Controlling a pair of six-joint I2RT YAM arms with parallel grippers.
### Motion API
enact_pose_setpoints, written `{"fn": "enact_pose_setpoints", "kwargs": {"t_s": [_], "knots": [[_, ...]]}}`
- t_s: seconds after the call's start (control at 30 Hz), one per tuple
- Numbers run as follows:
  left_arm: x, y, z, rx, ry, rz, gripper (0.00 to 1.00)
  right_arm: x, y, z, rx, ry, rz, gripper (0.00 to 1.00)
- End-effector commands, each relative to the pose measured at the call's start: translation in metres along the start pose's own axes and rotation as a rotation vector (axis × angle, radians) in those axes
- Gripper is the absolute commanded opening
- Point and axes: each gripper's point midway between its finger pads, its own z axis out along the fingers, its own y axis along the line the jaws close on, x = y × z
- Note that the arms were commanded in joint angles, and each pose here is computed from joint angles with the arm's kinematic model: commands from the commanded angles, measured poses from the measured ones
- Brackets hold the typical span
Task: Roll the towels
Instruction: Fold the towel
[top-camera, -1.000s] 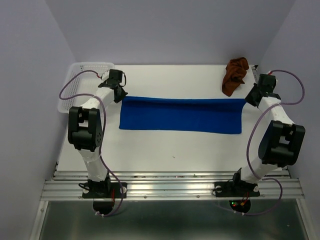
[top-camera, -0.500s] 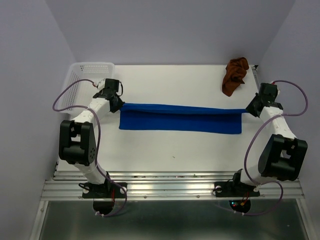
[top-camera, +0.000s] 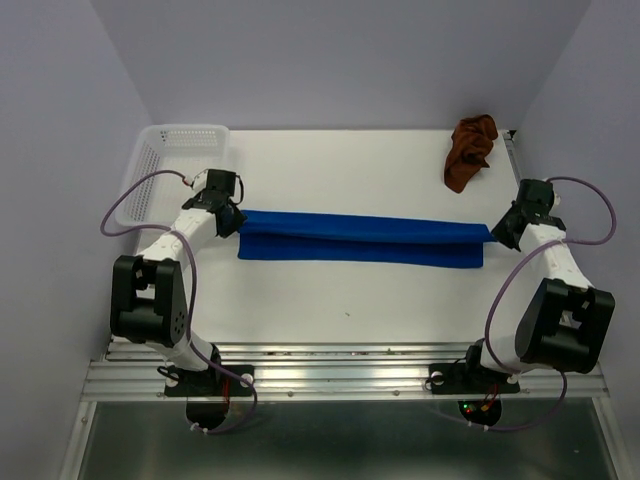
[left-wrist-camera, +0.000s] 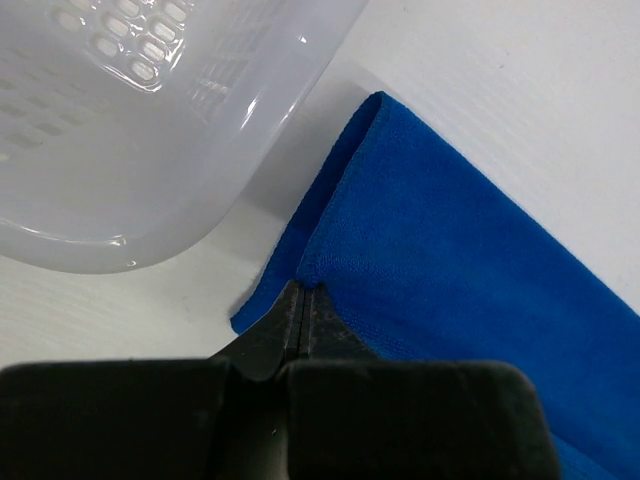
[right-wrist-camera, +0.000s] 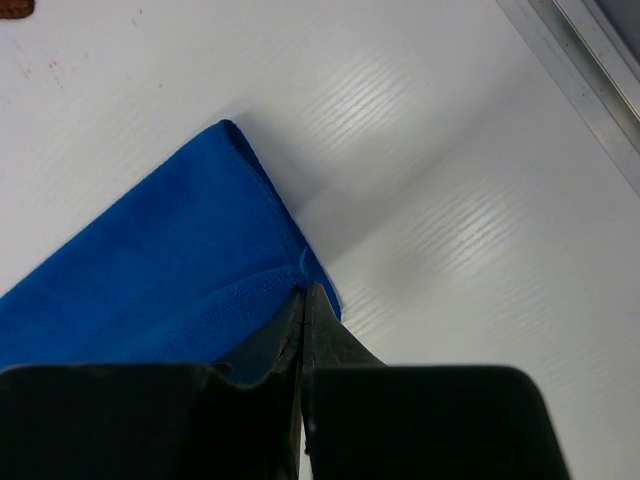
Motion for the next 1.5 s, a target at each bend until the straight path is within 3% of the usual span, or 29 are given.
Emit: {"fn": "enact_pose_setpoints", "kwargs": {"t_s": [0.0,0.53,0.9,1.0,1.07,1.13,1.17,1.33,1.47], "knots": [[-0.01,0.008,-0.008,-0.008,-0.049,-0.012,0.0,-0.011,-0.011,-0.006,0.038,-0.051,0.024,0.01],[0.028,0.032,0.013,-0.074,0.031,-0.015,0.0,0.02,-0.018,0.014,0.067,0.035,0.023,0.01],[0.044,0.043,0.021,-0.117,0.069,-0.014,0.01,0.035,-0.021,0.025,0.076,0.066,0.03,0.08],[0.048,0.046,0.021,-0.125,0.082,-0.021,0.18,0.038,-0.023,0.025,0.086,0.068,0.038,0.17],[0.051,0.049,0.018,-0.135,0.087,-0.032,0.37,0.036,-0.024,0.023,0.092,0.057,0.052,0.27],[0.051,0.048,0.013,-0.128,0.082,-0.035,0.49,0.035,-0.024,0.02,0.089,0.051,0.061,0.29],[0.049,0.047,0.01,-0.126,0.075,-0.035,0.5,0.034,-0.024,0.019,0.091,0.048,0.066,0.38],[0.036,0.031,-0.01,-0.07,0.033,-0.045,0.62,0.019,-0.02,0.005,0.07,0.002,0.083,0.44],[0.03,0.02,-0.024,-0.043,0.017,-0.037,0.8,0.006,-0.012,-0.004,0.024,-0.026,0.07,0.5]]}}
